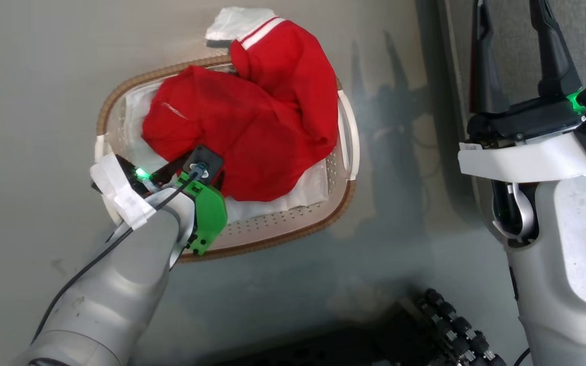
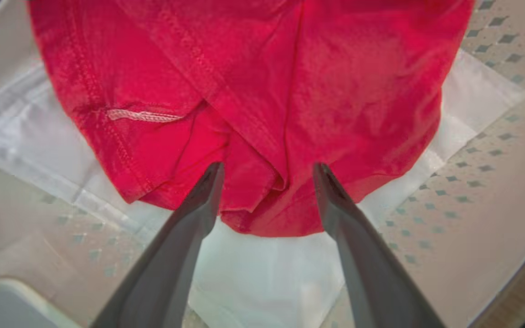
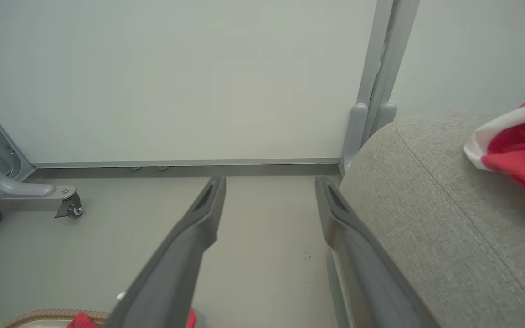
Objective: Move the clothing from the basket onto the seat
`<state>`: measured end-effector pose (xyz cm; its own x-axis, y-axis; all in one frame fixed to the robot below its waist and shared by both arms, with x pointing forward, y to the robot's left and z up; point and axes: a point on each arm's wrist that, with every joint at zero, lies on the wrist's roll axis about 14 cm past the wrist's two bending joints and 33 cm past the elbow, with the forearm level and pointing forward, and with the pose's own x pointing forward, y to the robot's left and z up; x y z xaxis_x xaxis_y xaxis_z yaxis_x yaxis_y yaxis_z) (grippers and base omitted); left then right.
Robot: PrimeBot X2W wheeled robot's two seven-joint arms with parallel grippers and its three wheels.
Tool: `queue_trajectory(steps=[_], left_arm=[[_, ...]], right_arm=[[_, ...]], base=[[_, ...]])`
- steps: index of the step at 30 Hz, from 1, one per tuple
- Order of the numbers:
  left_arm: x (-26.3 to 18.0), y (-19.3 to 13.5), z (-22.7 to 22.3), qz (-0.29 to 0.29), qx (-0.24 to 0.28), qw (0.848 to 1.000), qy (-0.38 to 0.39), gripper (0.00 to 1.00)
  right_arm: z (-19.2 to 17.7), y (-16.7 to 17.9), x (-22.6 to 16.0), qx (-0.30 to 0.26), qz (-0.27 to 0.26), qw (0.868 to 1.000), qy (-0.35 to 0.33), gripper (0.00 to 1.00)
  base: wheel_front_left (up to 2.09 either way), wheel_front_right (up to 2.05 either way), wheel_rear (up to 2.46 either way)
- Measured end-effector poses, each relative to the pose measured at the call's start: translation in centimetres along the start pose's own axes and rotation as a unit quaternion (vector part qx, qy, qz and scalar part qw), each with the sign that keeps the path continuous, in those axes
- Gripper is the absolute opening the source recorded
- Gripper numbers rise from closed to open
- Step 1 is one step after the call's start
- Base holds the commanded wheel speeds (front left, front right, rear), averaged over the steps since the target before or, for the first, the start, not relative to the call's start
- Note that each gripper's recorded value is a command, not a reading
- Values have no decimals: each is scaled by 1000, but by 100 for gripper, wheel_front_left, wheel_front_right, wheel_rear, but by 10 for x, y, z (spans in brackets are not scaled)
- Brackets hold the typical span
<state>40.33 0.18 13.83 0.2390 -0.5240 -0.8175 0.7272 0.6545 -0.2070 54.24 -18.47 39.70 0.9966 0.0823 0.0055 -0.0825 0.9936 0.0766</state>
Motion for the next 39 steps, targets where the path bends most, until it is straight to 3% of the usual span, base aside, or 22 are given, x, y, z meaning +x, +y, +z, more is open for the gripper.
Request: queue_trajectory(steps=[14, 15, 18, 27, 39], left_arm=[[43, 0, -40, 3, 21, 996, 87, 100], [44, -1, -41, 1, 21, 996, 89, 82], [46, -2, -43, 1, 22, 995, 93, 0], [43, 1, -41, 8, 20, 996, 89, 0], [16, -17, 26, -12, 0, 999, -38, 0]], right_arm=[[-26, -23, -12, -6, -23, 999, 39, 100], [-26, -24, -13, -6, -24, 999, 40, 100], [-27, -26, -14, -5, -27, 999, 42, 100], [-23, -27, -14, -3, -29, 999, 39, 100], [-1, -27, -17, -12, -34, 999, 25, 100]], base=[[0, 0, 0], [0, 0, 0], [0, 0, 0], [0, 0, 0], [0, 0, 0]])
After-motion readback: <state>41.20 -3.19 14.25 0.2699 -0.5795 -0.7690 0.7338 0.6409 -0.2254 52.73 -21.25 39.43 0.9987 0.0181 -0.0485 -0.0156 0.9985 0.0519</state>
